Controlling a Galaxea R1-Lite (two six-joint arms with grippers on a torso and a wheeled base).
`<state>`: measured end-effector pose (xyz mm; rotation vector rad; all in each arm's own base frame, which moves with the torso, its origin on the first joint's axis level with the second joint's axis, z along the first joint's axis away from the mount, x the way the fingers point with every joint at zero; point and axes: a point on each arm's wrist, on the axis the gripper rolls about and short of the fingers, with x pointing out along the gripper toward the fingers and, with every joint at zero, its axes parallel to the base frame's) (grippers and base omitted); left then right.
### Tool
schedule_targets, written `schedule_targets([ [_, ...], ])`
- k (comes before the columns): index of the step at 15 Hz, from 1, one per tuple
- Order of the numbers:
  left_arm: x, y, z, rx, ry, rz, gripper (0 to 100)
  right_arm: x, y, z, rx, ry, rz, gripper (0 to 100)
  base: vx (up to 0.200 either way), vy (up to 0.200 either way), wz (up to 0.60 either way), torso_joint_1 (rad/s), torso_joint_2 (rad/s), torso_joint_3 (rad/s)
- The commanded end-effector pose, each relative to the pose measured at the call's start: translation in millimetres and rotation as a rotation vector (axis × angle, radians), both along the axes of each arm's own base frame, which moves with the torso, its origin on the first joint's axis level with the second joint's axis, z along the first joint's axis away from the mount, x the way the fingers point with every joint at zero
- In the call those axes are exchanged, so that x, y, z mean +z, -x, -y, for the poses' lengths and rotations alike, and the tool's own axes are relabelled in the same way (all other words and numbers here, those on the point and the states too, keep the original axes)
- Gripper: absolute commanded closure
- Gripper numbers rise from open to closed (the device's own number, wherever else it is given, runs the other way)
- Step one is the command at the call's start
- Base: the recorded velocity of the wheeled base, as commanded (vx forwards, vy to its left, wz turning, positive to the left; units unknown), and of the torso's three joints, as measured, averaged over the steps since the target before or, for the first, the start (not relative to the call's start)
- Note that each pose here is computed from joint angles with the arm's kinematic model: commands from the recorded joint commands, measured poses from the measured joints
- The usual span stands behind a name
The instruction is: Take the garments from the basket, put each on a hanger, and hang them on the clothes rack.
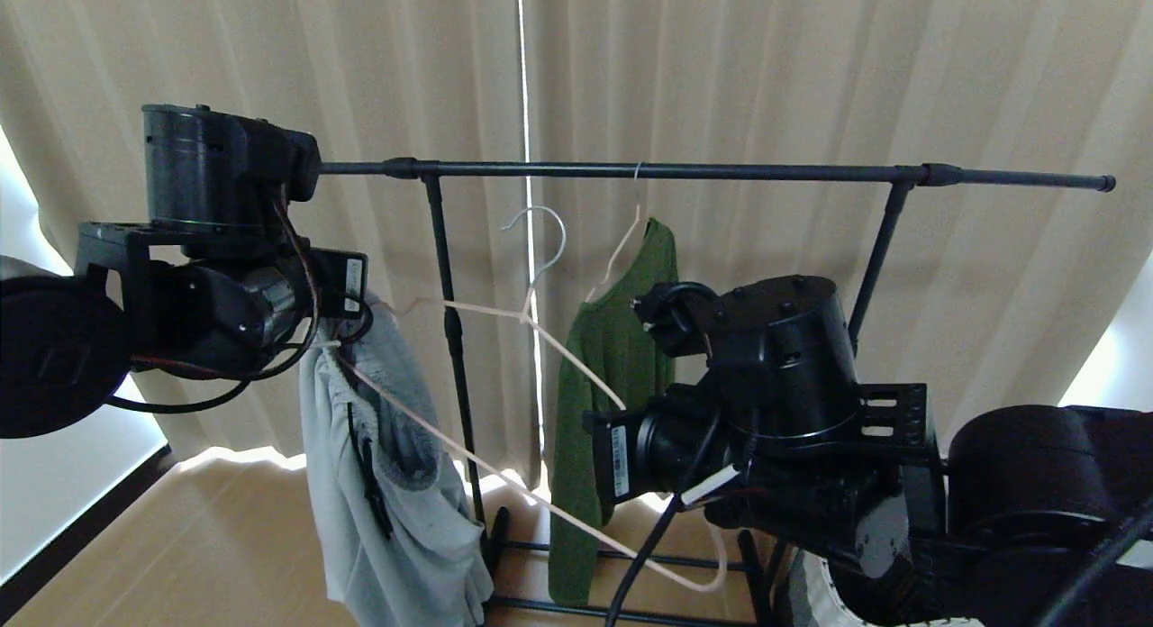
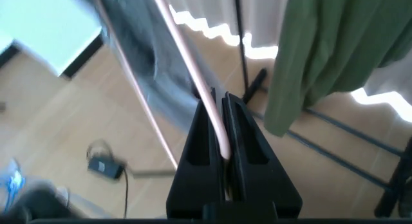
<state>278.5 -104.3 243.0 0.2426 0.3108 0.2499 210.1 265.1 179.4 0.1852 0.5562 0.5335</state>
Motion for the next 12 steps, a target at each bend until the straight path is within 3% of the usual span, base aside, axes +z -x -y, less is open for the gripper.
schedule_targets([
  [1,0,5,-3,0.002,-0.004,-0.009,100,-4,-9,-7,-0.033,0.004,0.004,100,0.0,0.0,0.0,0.0,0.0,0.0],
  [6,0,10,4,-0.023,-0.001,-0.024,100,-4,-18,-8,-0.089,-0.022,0.011,100,0.0,0.0,0.0,0.0,0.0,0.0],
  [12,7,34,44,-0.189,0.016,-0.006,100,-4,-17,-8,-0.089,-0.021,0.013,100,0.0,0.0,0.0,0.0,0.0,0.0],
])
